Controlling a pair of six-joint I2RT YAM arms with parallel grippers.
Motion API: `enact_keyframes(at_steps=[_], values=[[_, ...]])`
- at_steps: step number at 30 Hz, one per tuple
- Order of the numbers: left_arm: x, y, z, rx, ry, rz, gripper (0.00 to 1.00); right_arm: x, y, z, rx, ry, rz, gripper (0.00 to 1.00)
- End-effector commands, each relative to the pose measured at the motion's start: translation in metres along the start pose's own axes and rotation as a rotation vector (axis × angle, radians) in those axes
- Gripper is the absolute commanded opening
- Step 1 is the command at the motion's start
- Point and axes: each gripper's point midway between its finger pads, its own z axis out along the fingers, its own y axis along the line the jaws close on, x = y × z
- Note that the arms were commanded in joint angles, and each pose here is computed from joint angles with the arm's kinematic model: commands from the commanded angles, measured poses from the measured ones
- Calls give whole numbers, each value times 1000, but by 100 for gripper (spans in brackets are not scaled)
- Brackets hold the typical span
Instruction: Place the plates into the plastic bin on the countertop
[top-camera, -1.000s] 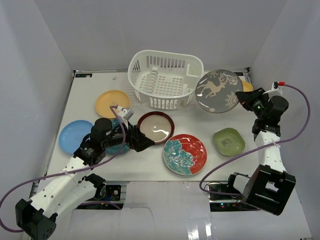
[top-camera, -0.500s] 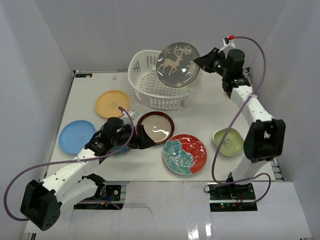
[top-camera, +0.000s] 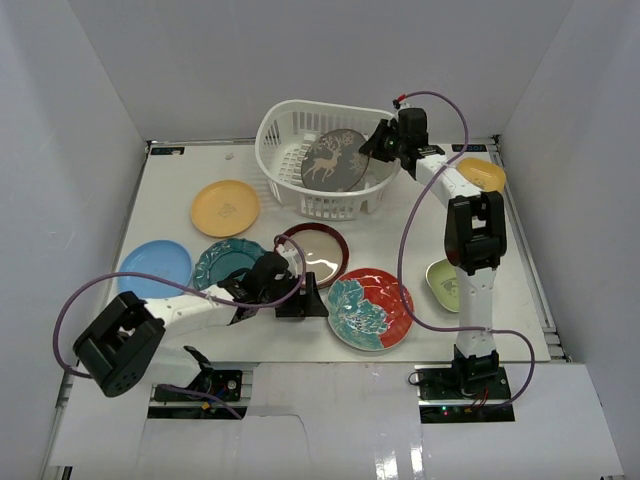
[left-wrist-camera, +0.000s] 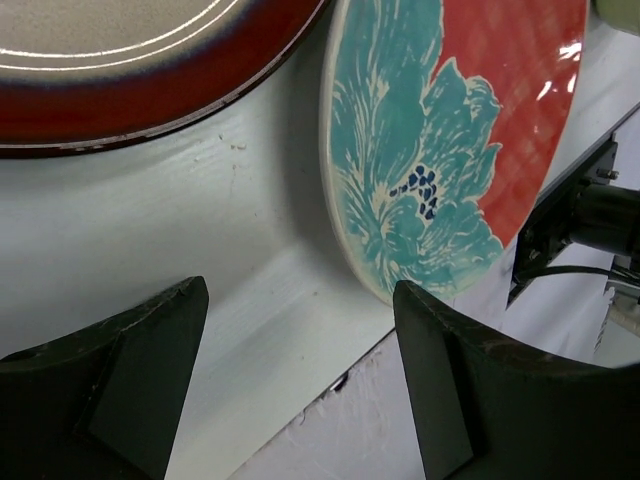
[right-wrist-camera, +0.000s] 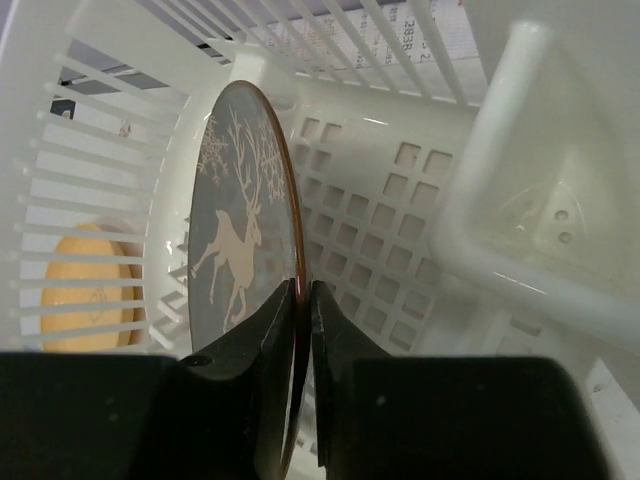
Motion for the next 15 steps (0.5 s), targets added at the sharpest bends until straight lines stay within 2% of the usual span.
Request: enact_keyframes(at_steps=[1,3,4,7,10,13,14,15], values=[[-22,-18,14,47,-72,2,85,-62,41,-24,-84,-170,-116,19],[-18,-18,23,41,-48,6,86,-58,38,-26,-61,-168,-138,37],[-19,-19,26,40,-49,8,86,-54,36,-26,-55,-158,-141,56],[-20,-22,34,37,-51,12,86,-57,46,-39,-63,-167,-161,78],[-20,-22,39,36,-56,12,85,-67,62,-60,-91,-186,-176,91],[-19,-15,43,15,-69,4,82,-62,73,-78,-129,-172,-181,96],[-16,-11,46,8,-64,-2,80,-68,89,-96,-165,-190,-195,96],[-16,-10,48,11,-65,-9,78,-52,84,-100,-164,-160,-185,96]])
